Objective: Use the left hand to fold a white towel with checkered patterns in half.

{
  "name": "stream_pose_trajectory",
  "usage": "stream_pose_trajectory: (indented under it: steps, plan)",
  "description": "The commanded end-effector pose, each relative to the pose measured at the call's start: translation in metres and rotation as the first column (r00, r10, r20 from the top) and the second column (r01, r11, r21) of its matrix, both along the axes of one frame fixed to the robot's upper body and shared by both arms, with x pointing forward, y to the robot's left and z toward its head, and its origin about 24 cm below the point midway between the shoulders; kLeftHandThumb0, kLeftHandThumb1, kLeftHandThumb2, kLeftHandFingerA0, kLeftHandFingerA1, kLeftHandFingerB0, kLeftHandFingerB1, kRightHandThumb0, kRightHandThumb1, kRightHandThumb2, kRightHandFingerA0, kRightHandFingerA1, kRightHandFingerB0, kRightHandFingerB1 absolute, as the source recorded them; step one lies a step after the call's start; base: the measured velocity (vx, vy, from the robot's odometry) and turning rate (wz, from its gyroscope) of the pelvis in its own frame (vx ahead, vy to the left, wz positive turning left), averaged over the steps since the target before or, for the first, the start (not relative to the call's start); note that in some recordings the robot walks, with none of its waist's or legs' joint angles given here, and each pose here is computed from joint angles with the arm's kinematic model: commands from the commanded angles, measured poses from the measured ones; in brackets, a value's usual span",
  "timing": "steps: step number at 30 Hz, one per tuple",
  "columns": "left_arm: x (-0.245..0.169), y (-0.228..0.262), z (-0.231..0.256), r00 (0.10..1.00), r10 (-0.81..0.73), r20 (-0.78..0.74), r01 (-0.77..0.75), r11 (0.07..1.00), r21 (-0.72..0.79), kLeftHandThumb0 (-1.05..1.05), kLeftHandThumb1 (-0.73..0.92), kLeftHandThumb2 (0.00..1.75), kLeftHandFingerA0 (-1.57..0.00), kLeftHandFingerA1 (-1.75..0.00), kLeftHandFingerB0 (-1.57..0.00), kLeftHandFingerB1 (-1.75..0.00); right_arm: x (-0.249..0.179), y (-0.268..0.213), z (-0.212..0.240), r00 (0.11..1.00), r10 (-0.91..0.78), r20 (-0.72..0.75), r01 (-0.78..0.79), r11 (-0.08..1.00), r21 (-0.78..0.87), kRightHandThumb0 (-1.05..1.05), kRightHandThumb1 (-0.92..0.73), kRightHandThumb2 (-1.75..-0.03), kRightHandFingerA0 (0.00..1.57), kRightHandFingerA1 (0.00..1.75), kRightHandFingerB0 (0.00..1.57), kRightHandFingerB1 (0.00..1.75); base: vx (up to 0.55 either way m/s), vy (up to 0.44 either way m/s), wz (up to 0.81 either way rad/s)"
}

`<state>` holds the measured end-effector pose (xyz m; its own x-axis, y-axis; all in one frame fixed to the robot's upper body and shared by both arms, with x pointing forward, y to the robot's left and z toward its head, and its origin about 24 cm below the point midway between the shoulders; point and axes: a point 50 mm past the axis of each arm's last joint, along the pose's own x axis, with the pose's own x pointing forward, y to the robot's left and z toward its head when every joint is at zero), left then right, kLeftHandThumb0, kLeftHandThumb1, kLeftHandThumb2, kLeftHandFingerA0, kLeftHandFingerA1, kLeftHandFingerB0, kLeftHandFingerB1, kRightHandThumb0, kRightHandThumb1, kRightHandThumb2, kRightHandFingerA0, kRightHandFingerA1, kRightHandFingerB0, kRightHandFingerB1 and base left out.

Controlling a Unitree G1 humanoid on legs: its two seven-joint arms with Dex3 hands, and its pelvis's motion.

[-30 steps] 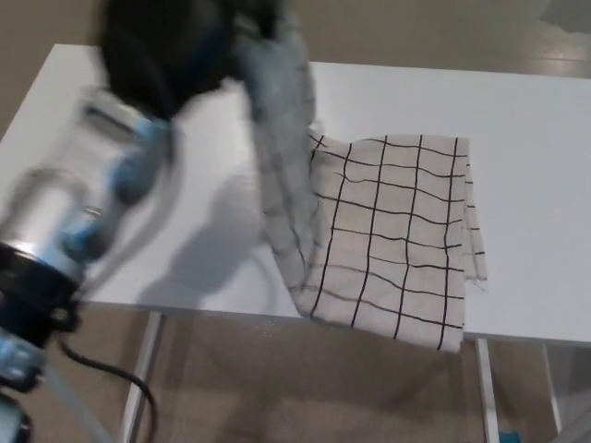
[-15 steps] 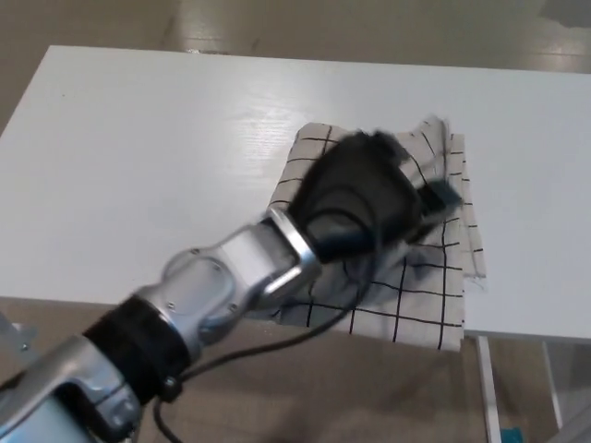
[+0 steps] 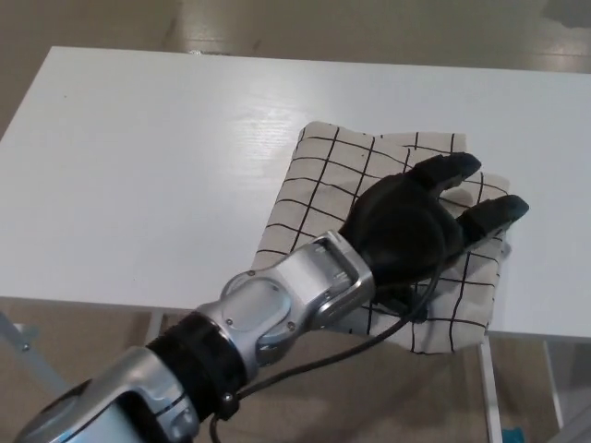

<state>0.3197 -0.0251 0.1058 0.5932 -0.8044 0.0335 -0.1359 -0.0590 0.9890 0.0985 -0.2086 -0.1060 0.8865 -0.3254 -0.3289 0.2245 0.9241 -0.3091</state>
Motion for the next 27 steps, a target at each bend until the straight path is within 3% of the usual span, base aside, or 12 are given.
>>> stream_pose_trajectory:
  steps: [1,8,11,15,16,17,21,22,23,24,25,27]
  plan:
    - [0.019,-0.008,0.025,0.899,0.187,-0.396,-0.188,0.981,0.036,-0.99,0.59,0.59,0.0,0.0,0.0,-0.02,-0.001,-0.001,0.0,0.998,-0.054,0.022,0.052,0.997,0.061,-0.34,-0.76,-0.63,0.48,0.45,0.58,0.46,0.0,0.0,0.0]
    - [0.015,0.003,0.091,0.926,0.075,-0.369,-0.147,0.974,-0.172,-1.04,0.62,0.62,0.0,0.0,0.0,-0.05,-0.006,0.0,0.0,0.999,-0.047,0.016,0.046,0.997,0.066,-0.35,-0.75,-0.63,0.46,0.39,0.58,0.46,0.0,0.0,0.0]
    - [0.006,0.029,0.149,0.938,-0.044,-0.345,-0.094,0.923,-0.374,-1.04,0.64,0.61,0.0,0.0,0.0,-0.06,-0.008,-0.003,0.0,0.999,-0.037,0.008,0.037,0.997,0.068,-0.35,-0.75,-0.63,0.46,0.44,0.58,0.47,0.0,0.0,0.0]
    - [-0.018,0.063,0.186,0.948,-0.167,-0.27,-0.009,0.836,-0.548,-1.01,0.58,0.66,0.0,0.0,0.0,-0.2,-0.01,-0.007,-0.001,0.999,-0.04,-0.008,0.04,0.997,0.071,-0.36,-0.75,-0.63,0.46,0.46,0.58,0.47,0.0,0.0,0.0]
    - [-0.034,0.084,0.197,0.953,-0.211,-0.217,0.042,0.802,-0.596,-0.84,0.44,0.79,0.0,-0.01,-0.05,-0.24,-0.009,-0.008,-0.001,0.999,-0.039,-0.016,0.04,0.997,0.071,-0.36,-0.75,-0.63,0.46,0.46,0.58,0.47,0.0,0.0,0.0]
    - [-0.048,0.1,0.201,0.957,-0.228,-0.182,0.073,0.79,-0.609,-0.73,0.42,0.86,0.0,-0.08,0.0,-0.26,-0.01,-0.009,-0.002,0.999,-0.038,-0.022,0.04,0.997,0.07,-0.37,-0.75,-0.63,0.46,0.45,0.58,0.47,0.0,0.0,0.0]
    - [-0.075,0.122,0.198,0.97,-0.209,-0.125,0.1,0.809,-0.579,-0.68,0.43,0.81,-0.05,-0.14,-0.05,-0.31,-0.012,-0.011,-0.002,0.999,-0.041,-0.028,0.043,0.996,0.074,-0.37,-0.75,-0.63,0.45,0.45,0.59,0.47,0.0,0.0,0.0]
    - [-0.083,0.13,0.193,0.967,-0.22,-0.126,0.108,0.807,-0.58,-0.6,0.38,0.72,0.0,-0.32,-0.09,-0.4,-0.012,-0.011,-0.002,0.999,-0.044,-0.029,0.045,0.996,0.071,-0.37,-0.75,-0.63,0.45,0.43,0.58,0.47,0.0,0.0,0.0]
    - [-0.083,0.13,0.193,0.967,-0.22,-0.126,0.108,0.807,-0.58,-0.6,0.38,0.72,0.0,-0.32,-0.09,-0.4,-0.012,-0.011,-0.002,0.999,-0.044,-0.029,0.045,0.996,0.071,-0.37,-0.75,-0.63,0.45,0.43,0.58,0.47,0.0,0.0,0.0]
    - [-0.101,0.145,0.178,0.954,-0.253,-0.159,0.113,0.797,-0.593,-0.5,0.48,0.55,-0.16,-0.28,-0.19,-0.3,-0.013,-0.011,-0.002,0.998,-0.049,-0.03,0.051,0.996,0.066,-0.37,-0.75,-0.63,0.45,0.43,0.58,0.46,0.0,0.0,0.0]
    - [-0.111,0.155,0.165,0.928,-0.298,-0.225,0.098,0.776,-0.623,-0.25,0.27,0.86,-0.11,-0.52,-0.1,-0.5,-0.012,-0.012,-0.002,0.998,-0.05,-0.029,0.052,0.997,0.063,-0.37,-0.75,-0.63,0.45,0.43,0.57,0.46,0.0,0.0,0.0]
    - [-0.121,0.164,0.152,0.891,-0.346,-0.295,0.075,0.752,-0.655,-0.25,0.27,0.86,-0.11,-0.52,-0.1,-0.5,-0.012,-0.014,-0.002,0.998,-0.051,-0.026,0.052,0.997,0.059,-0.37,-0.75,-0.63,0.45,0.43,0.57,0.46,0.0,0.0,0.0]
